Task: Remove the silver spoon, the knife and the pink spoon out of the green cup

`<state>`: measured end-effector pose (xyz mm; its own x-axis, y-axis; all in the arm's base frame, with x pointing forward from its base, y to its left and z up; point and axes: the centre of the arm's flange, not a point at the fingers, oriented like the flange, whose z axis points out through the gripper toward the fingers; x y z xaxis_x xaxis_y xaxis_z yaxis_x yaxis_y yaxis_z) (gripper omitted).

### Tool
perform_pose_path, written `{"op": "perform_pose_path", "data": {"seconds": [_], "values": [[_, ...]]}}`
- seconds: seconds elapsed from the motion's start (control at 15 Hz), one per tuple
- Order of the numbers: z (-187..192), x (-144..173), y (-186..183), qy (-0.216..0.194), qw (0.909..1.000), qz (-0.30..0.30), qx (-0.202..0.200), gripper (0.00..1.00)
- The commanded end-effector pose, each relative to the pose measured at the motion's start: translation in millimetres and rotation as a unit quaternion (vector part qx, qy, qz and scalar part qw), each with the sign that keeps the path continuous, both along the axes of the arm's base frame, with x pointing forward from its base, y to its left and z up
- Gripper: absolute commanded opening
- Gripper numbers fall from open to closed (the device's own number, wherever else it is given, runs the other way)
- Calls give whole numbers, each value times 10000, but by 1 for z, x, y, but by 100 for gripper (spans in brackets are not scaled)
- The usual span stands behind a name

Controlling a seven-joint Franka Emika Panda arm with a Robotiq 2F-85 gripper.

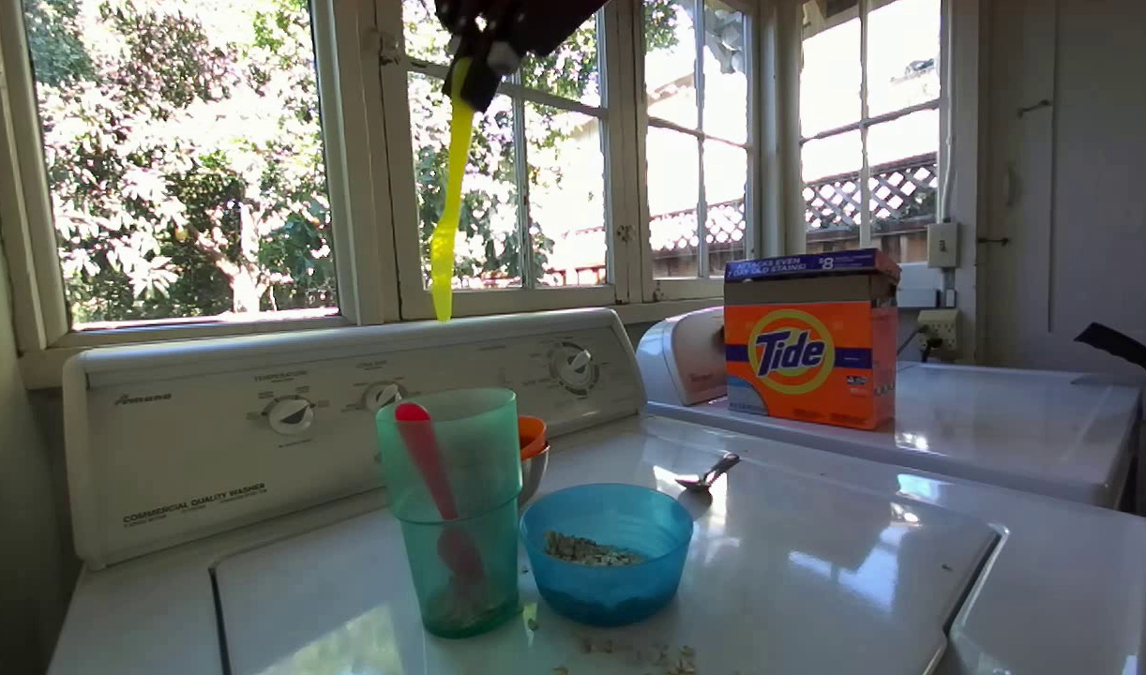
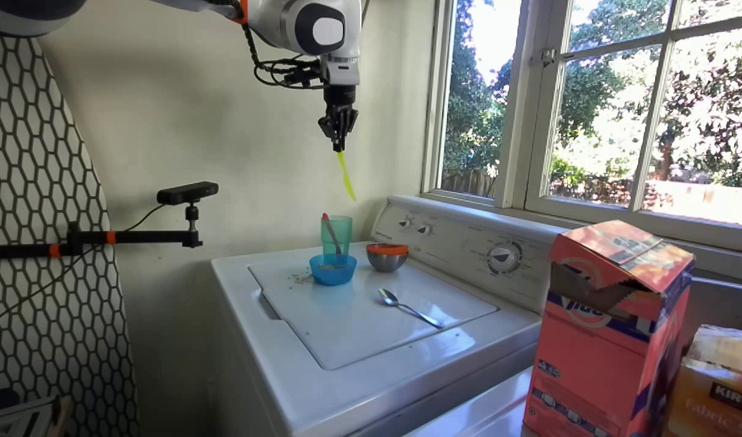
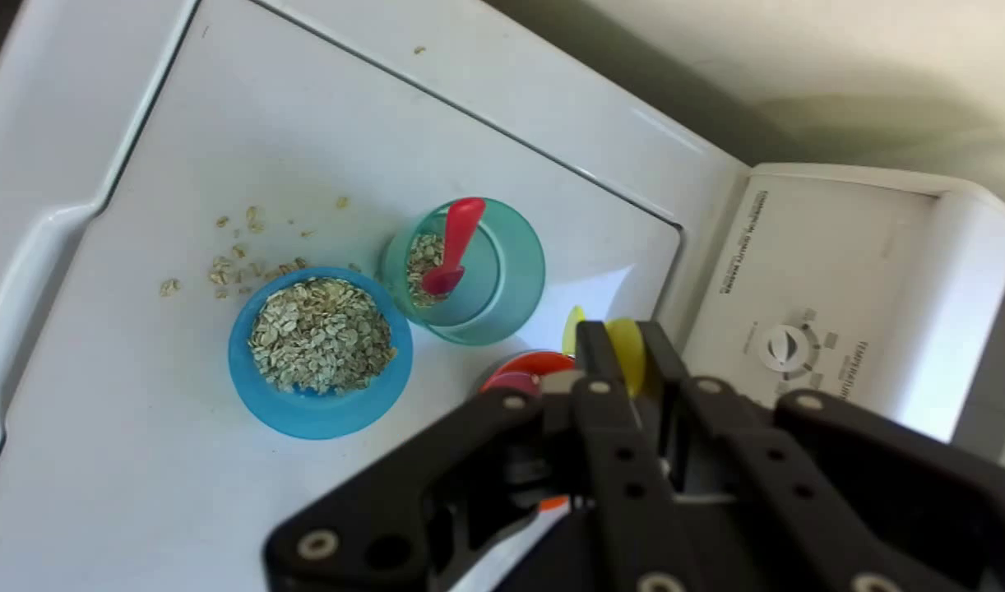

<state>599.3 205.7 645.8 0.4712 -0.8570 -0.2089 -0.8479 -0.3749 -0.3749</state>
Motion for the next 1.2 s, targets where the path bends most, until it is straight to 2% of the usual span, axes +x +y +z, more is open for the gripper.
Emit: {"op": "perform_pose_path", "data": {"seconds": [0.0, 0.07, 0.2, 0.33, 0.4, 0.53, 0.73, 0.93, 1.13], "values": [[9, -20, -52, -99, 9986, -493, -149, 3], [4, -21, -61, -182, 9962, -566, -641, 3], [-17, -20, -71, -277, 9908, -422, -1256, 3], [-53, -16, -65, -363, 9838, -45, -1753, 3], [-74, -12, -59, -416, 9794, 137, -1973, 3], [-113, -4, -53, -599, 9653, 61, -2539, 3], [-155, 4, -53, -1055, 9405, 16, -3230, 3], [-193, 9, -58, -1413, 9095, -127, -3907, 3], [-221, 15, -75, -1462, 8769, -563, -4544, 3]]}}
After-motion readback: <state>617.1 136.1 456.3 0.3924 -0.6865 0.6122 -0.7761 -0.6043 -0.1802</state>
